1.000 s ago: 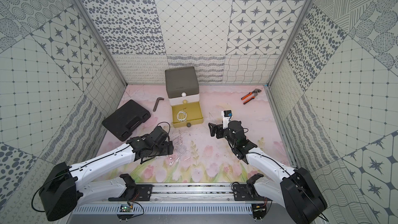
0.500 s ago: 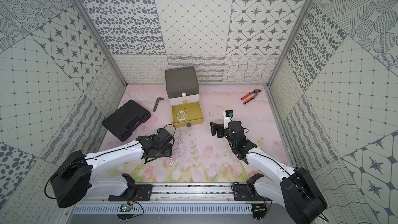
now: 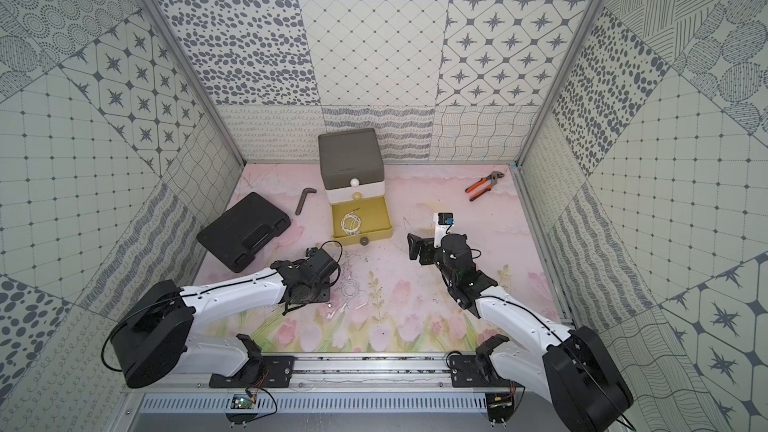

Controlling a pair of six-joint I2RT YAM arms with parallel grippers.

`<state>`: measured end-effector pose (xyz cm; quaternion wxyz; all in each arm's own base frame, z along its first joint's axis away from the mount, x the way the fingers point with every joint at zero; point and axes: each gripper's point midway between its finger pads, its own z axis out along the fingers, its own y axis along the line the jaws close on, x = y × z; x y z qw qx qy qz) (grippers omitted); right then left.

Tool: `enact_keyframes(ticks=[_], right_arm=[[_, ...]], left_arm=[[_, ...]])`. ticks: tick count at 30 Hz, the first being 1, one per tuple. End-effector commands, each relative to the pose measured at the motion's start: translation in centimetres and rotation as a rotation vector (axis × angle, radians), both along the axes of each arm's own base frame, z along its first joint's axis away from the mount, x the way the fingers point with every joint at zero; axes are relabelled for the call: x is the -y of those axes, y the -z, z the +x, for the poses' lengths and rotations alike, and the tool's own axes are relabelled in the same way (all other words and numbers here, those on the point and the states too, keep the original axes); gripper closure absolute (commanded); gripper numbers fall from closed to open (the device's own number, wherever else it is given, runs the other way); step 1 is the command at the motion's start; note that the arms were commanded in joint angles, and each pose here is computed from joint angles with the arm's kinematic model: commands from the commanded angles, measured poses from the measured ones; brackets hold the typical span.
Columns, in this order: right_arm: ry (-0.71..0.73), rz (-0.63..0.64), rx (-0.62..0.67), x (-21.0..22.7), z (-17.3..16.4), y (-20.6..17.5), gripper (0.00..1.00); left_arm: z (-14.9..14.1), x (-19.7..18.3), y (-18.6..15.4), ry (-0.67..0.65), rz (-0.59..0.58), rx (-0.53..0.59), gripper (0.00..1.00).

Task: Place the wired earphones into the drawer by color
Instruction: Pick up the wired earphones from the center of the board.

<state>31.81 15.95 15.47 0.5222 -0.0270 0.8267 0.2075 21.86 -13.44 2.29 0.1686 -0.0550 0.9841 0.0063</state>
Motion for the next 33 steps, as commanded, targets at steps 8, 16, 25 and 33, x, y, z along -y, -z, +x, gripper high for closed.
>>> enact_keyframes(ticks=[8, 16, 25, 33], right_arm=[[-0.003, 0.035, 0.056, -0.10, 0.13, -1.41, 0.03], [-0.003, 0.031, 0.060, 0.00, 0.04, -1.41, 0.03], [-0.009, 0.031, 0.063, -0.07, 0.01, -1.48, 0.03], [-0.009, 0.031, 0.064, -0.06, -0.02, -1.51, 0.03]], left_arm=[[0.94, -0.04, 0.04, 0.007, 0.032, 0.028, 0.59], [0.65, -0.19, 0.37, 0.006, 0.037, 0.017, 0.77], [0.67, -0.11, 0.28, 0.006, 0.029, 0.020, 0.89], [0.70, -0.05, -0.05, 0.005, 0.020, 0.028, 0.96]])
